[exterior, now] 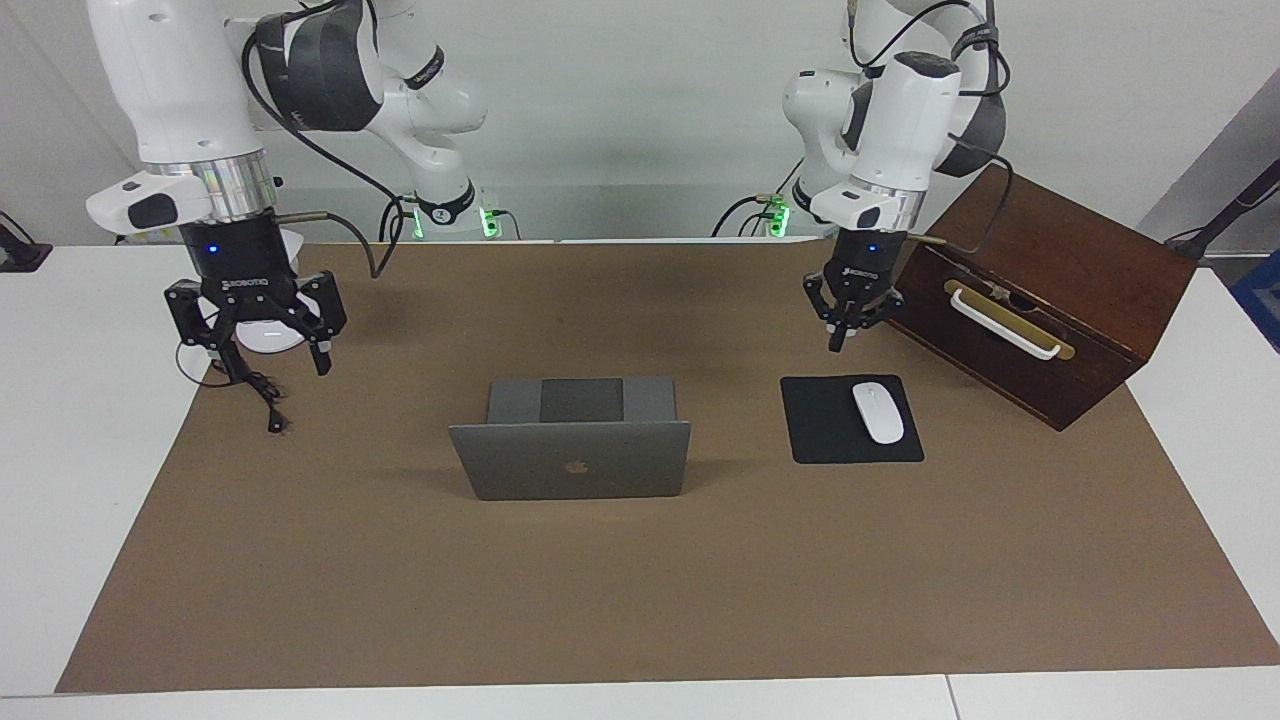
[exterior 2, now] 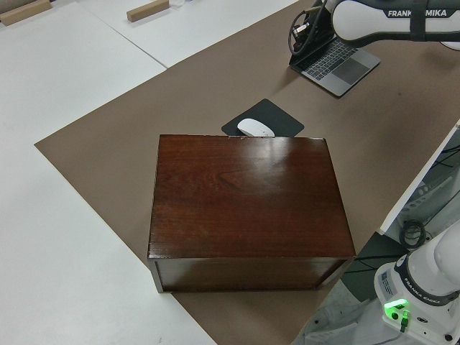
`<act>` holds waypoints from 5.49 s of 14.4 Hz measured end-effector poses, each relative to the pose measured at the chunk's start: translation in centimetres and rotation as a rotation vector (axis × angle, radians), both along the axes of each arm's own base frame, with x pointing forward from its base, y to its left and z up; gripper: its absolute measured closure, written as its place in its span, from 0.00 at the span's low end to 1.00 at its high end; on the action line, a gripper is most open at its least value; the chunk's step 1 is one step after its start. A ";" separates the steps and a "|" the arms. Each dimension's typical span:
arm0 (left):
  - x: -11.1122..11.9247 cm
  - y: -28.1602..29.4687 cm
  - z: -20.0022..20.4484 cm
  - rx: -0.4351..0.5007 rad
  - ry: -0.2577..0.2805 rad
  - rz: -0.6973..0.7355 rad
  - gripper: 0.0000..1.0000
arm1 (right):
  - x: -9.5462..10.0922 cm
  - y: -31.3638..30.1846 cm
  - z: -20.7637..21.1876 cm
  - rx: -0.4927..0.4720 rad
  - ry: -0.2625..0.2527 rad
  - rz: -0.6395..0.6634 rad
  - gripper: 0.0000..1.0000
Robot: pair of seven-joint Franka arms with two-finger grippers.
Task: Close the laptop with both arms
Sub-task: 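Move the left gripper beside the laptop while the right gripper reaches forward, then reach the right gripper over the laptop screen's top edge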
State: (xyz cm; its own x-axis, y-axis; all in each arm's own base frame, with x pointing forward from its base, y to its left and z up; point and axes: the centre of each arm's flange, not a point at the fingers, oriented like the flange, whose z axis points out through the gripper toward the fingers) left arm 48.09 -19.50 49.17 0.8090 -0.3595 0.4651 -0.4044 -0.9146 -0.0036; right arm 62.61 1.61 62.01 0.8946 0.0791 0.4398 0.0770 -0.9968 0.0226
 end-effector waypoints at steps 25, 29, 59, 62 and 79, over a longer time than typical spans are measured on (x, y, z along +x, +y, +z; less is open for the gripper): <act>-6.0 -13.9 -19.1 -0.095 -0.168 -0.271 0.99 | 8.0 10.4 -3.1 0.030 -0.135 0.137 0.00; -6.3 -14.2 -19.7 -0.095 -0.169 -0.281 0.99 | 8.8 11.6 -4.5 0.035 -0.135 0.148 0.00; -8.7 -14.8 -22.3 -0.113 -0.199 -0.320 0.99 | 10.0 18.1 -9.5 0.179 -0.029 -0.042 0.99; -8.7 -14.8 -22.4 -0.112 -0.199 -0.321 0.99 | 9.4 18.3 -11.1 0.157 0.074 -0.053 0.99; -8.8 -14.7 -22.4 -0.114 -0.207 -0.323 0.99 | 5.7 18.9 -14.7 0.198 0.499 -0.092 0.99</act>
State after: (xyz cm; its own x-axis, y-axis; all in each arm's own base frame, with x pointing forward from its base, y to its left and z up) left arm 39.28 -34.21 26.73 0.5479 -0.5166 0.6580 -0.6728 -0.7395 -0.0204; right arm 68.35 20.51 47.35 0.9979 -0.0504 -0.0417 -0.0573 -0.9813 -0.1836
